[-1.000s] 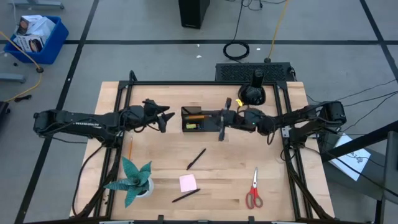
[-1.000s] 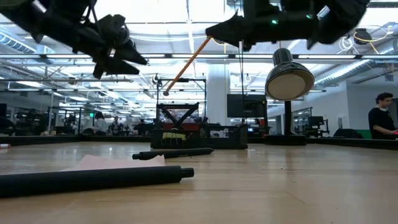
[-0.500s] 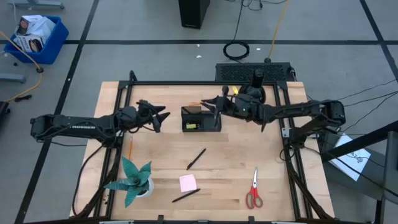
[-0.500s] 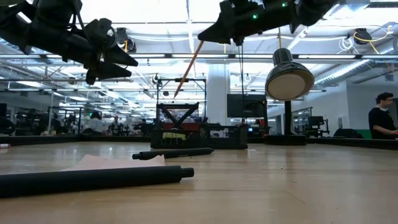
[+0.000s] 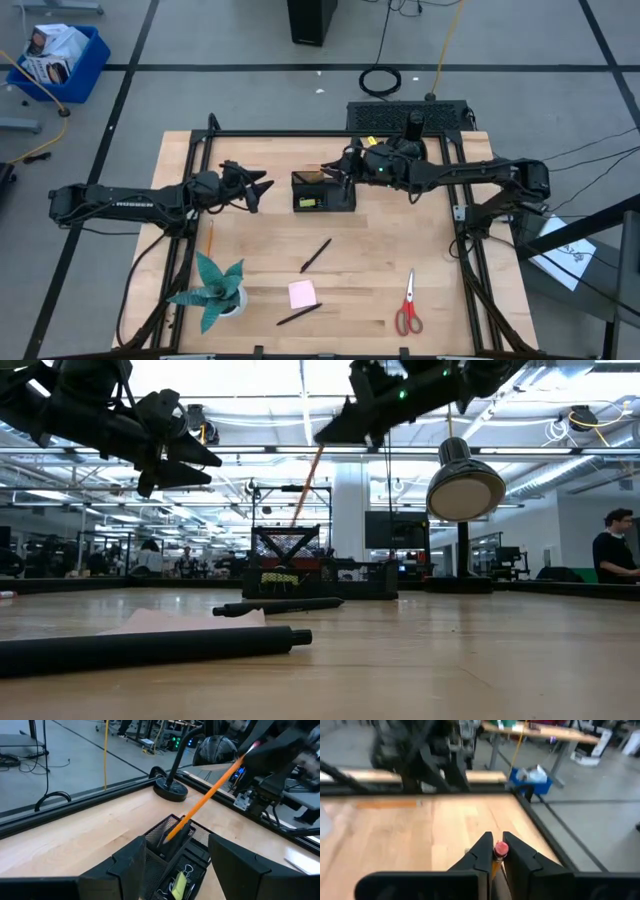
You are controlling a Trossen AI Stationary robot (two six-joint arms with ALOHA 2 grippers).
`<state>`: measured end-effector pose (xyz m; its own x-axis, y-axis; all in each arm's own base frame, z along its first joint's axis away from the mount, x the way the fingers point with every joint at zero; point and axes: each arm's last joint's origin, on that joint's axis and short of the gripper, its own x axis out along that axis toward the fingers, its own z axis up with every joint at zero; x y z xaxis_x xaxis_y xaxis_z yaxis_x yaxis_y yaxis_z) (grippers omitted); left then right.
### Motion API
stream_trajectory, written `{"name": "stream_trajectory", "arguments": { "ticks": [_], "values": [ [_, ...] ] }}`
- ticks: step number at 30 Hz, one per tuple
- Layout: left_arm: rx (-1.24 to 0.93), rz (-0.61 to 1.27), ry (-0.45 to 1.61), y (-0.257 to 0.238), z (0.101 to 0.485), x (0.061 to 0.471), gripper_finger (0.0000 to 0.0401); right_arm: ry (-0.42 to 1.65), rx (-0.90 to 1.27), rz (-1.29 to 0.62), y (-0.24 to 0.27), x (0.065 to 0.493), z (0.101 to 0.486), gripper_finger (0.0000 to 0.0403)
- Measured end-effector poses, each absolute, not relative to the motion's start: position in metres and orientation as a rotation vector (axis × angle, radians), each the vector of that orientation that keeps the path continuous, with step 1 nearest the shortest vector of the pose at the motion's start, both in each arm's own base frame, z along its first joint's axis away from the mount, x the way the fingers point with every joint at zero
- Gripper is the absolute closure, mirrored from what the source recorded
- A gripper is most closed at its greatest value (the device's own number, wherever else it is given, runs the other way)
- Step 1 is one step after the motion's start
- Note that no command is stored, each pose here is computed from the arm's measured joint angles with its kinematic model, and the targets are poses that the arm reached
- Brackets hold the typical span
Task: Pick and place office supplies into organizer
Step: Put the orange pencil into the black desk organizer
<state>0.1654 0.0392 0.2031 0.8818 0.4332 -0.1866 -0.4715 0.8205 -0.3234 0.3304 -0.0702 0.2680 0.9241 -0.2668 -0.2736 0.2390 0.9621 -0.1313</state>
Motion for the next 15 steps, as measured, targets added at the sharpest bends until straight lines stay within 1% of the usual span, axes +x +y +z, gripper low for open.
{"name": "stream_trajectory", "arguments": {
  "ticks": [4, 11, 15],
  "values": [
    [-0.372, 0.477, 0.102, 0.039, 0.204, 0.166, 0.0183, 0.323, -0.114, -0.261, -0.074, 0.338, 0.255, 0.0382],
    [-0.378, 0.471, 0.095, 0.039, 0.204, 0.166, 0.0183, 0.382, -0.099, -0.276, -0.085, 0.346, 0.231, 0.0374],
    [-0.377, 0.470, 0.093, 0.039, 0.204, 0.166, 0.0183, 0.379, -0.074, -0.211, -0.089, 0.350, 0.224, 0.0376]
  ]
}}
